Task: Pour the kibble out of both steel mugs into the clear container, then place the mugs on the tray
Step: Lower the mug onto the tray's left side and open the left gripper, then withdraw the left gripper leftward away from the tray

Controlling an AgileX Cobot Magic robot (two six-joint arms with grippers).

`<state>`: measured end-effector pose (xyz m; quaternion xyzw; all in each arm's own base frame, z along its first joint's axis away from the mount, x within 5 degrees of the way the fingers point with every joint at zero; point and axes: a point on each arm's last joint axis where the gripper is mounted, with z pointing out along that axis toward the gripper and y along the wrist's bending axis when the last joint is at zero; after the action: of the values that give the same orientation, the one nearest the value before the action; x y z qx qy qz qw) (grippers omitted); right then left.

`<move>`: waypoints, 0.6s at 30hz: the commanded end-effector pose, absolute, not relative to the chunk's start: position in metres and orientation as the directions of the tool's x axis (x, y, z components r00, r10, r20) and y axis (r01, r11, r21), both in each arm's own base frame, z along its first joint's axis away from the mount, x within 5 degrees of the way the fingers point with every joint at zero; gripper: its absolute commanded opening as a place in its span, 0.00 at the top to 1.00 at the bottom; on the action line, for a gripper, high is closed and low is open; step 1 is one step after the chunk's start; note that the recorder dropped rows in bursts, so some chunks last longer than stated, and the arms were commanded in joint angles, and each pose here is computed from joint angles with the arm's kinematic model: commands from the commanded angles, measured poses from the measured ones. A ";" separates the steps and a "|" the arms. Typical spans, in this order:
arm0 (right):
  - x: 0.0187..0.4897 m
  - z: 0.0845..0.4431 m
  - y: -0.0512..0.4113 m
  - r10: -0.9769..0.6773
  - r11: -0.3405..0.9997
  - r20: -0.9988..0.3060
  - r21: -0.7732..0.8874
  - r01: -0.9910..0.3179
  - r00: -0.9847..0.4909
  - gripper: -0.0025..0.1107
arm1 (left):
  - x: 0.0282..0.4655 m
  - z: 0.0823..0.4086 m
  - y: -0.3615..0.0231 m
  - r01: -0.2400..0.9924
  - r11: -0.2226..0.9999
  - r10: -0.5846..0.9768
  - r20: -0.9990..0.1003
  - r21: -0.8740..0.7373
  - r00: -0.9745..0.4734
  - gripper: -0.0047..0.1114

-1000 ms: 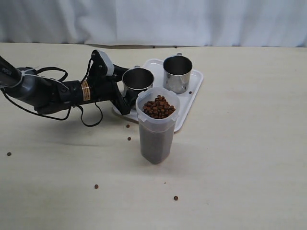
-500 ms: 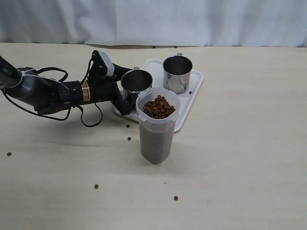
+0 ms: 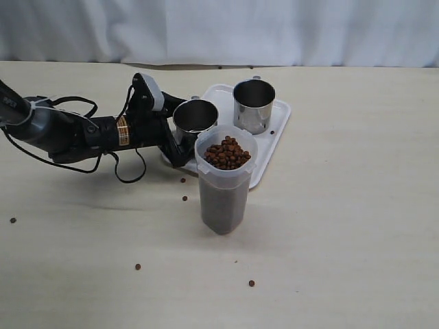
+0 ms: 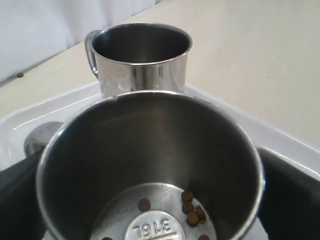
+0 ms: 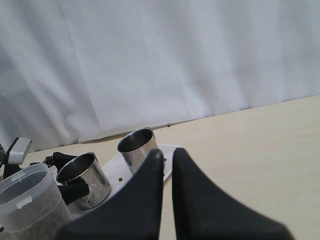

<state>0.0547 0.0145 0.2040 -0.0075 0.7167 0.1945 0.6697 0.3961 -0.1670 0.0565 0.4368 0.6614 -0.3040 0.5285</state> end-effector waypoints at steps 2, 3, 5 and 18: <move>0.055 0.203 0.015 0.250 0.923 -0.962 0.270 -0.274 -0.106 0.93 | 0.398 0.061 -0.158 0.913 0.403 0.268 -0.962 0.065 -0.050 0.25; 0.055 0.203 0.015 0.250 0.923 -0.962 0.270 -0.274 -0.106 0.93 | 0.399 0.064 -0.154 0.913 0.403 0.266 -0.962 0.061 -0.053 0.25; 0.055 0.203 0.015 0.250 0.923 -0.962 0.270 -0.274 -0.106 0.93 | 0.400 0.067 -0.145 0.912 0.410 0.257 -0.962 0.024 -0.090 0.25; 0.055 0.203 0.015 0.250 0.923 -0.962 0.270 -0.274 -0.106 0.93 | 0.398 0.077 -0.080 0.937 0.337 0.177 -0.972 -0.091 -0.157 0.25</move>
<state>0.0547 0.0145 0.2040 -0.0075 0.7167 0.1945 0.6697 0.3967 -0.0936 0.0703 0.4337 0.6533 -0.3811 0.4898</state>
